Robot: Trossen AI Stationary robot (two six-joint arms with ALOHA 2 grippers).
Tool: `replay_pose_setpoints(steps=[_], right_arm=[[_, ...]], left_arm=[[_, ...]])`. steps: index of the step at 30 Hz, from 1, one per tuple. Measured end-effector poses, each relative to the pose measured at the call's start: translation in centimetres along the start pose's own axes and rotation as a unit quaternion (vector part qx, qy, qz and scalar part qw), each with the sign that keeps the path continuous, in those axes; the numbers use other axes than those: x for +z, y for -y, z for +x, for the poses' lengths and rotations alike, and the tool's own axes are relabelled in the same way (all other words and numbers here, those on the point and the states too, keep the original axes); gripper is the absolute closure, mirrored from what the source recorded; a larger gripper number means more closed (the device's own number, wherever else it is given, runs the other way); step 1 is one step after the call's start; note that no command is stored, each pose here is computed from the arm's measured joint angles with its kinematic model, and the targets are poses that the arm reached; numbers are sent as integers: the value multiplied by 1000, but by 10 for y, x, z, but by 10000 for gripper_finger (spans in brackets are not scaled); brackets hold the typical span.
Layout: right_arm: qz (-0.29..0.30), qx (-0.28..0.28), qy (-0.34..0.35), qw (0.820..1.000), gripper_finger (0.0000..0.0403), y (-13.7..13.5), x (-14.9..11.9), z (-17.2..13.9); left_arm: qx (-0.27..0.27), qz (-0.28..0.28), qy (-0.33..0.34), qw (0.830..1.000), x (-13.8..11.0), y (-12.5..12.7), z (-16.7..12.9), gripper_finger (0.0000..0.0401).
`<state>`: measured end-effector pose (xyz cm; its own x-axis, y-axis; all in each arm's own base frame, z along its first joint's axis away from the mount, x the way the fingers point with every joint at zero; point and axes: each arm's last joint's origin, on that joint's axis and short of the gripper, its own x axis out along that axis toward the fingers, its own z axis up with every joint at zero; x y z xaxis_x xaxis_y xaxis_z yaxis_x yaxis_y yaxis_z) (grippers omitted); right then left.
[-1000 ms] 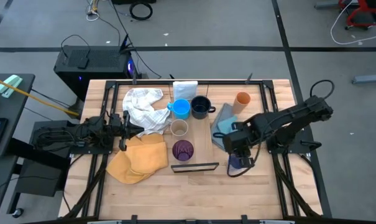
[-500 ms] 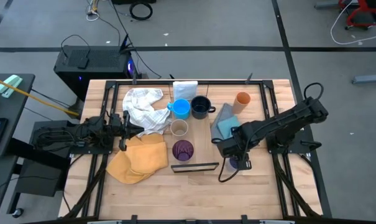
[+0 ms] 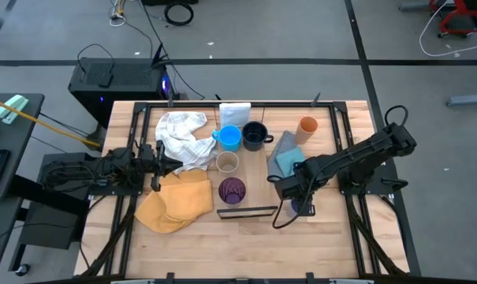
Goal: Stack small to large cups/mugs on shelf
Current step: Put the purple cup on the shelf
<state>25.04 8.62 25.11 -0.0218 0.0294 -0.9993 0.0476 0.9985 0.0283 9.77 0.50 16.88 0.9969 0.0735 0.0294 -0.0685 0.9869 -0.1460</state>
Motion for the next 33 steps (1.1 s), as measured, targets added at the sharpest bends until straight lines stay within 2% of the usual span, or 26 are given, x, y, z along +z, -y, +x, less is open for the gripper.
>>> replay_pose_setpoints(steps=[1, 3, 12, 19, 22, 26, 33], right_arm=[[-1, 3, -1, 1000, 364, 0, 0, 0], [-3, 5, -1, 1000, 387, 0, 0, 0], [16, 3, 4, 1000, 398, 4, 3, -18], [32, -27, 21, 999, 400, 26, 9, -50], [68, -38, 48, 996, 401, 45, 16, -64], [145, -42, 74, 986, 402, 76, 22, -77], [295, -2, 111, 949, 402, 119, 26, -94]], left_arm=[[0, 0, 0, 1000, 0, 0, 0, 361], [0, 0, 0, 1000, 0, 0, 0, 358], [0, 0, 0, 1000, 0, 0, 0, 366], [0, 0, 0, 1000, 0, 0, 0, 359], [0, 0, 0, 1000, 0, 0, 0, 359], [0, 0, 0, 1000, 0, 0, 0, 364], [0, 0, 0, 1000, 0, 0, 0, 362]])
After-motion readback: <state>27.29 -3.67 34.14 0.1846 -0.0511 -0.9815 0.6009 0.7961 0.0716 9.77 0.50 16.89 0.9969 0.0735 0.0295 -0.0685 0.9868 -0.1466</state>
